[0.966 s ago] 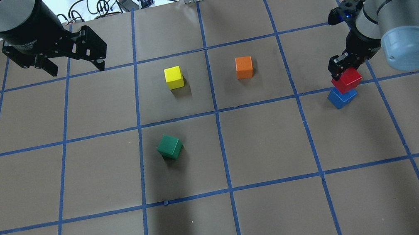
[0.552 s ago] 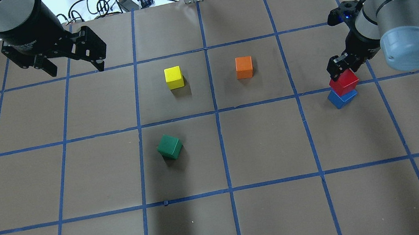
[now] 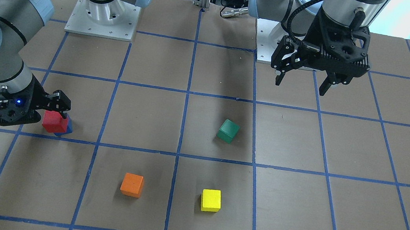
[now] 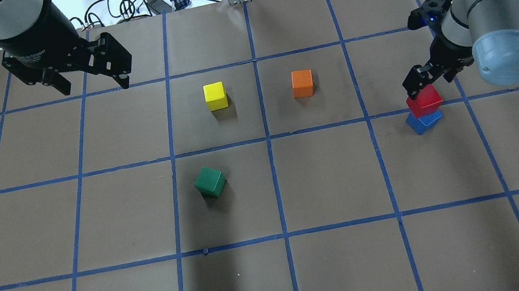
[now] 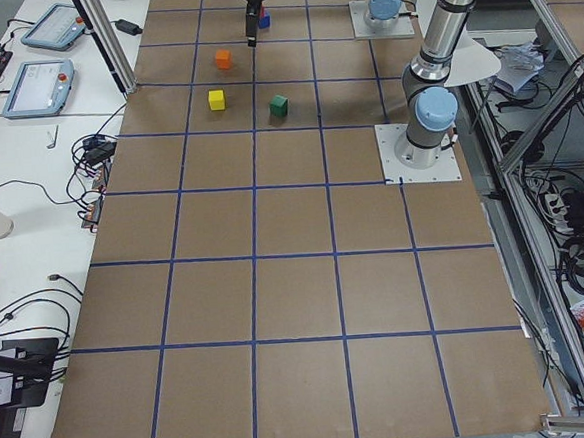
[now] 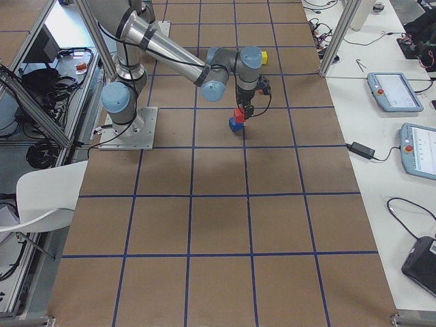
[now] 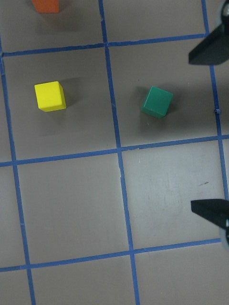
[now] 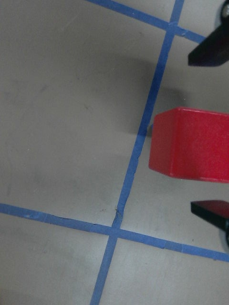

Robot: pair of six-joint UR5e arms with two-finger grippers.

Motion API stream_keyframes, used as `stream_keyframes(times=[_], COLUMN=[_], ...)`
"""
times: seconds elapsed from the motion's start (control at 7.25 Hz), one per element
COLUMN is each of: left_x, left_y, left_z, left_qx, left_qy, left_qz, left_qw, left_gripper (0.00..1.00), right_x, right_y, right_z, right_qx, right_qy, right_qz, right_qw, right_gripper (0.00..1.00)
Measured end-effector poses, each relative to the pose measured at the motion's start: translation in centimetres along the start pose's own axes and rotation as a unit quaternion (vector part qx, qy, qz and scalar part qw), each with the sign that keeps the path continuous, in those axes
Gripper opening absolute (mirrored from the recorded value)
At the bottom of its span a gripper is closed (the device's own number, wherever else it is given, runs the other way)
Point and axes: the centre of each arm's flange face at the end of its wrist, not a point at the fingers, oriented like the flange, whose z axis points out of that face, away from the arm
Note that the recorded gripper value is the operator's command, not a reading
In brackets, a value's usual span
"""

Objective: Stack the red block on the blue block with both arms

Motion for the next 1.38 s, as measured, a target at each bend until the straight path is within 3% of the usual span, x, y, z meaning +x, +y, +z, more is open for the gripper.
stream_keyframes(times=[0.28, 0.83, 1.1, 1.38], left_x=[0.0, 0.0, 0.0, 0.0], left_y=[0.0, 0.0, 0.0, 0.0], left_z=[0.0, 0.0, 0.0, 0.0], left_qx=[0.0, 0.0, 0.0, 0.001], left_qy=[0.001, 0.001, 0.001, 0.0], left_qz=[0.0, 0.0, 0.0, 0.0], left_qw=[1.0, 1.0, 1.0, 1.0], left_gripper=[1.0, 1.0, 1.0, 1.0], right_x=[-0.2, -5.1, -10.4, -13.8], right_y=[0.3, 2.2, 1.3, 0.9], right_z=[-3.7, -17.8, -20.3, -20.3], right_qx=[0.001, -0.017, -0.012, -0.013], right_qy=[0.006, -0.002, 0.017, 0.018], right_qz=[0.022, 0.117, 0.123, 0.142], right_qw=[0.9997, 0.993, 0.9922, 0.9896], right_gripper=[1.0, 1.0, 1.0, 1.0])
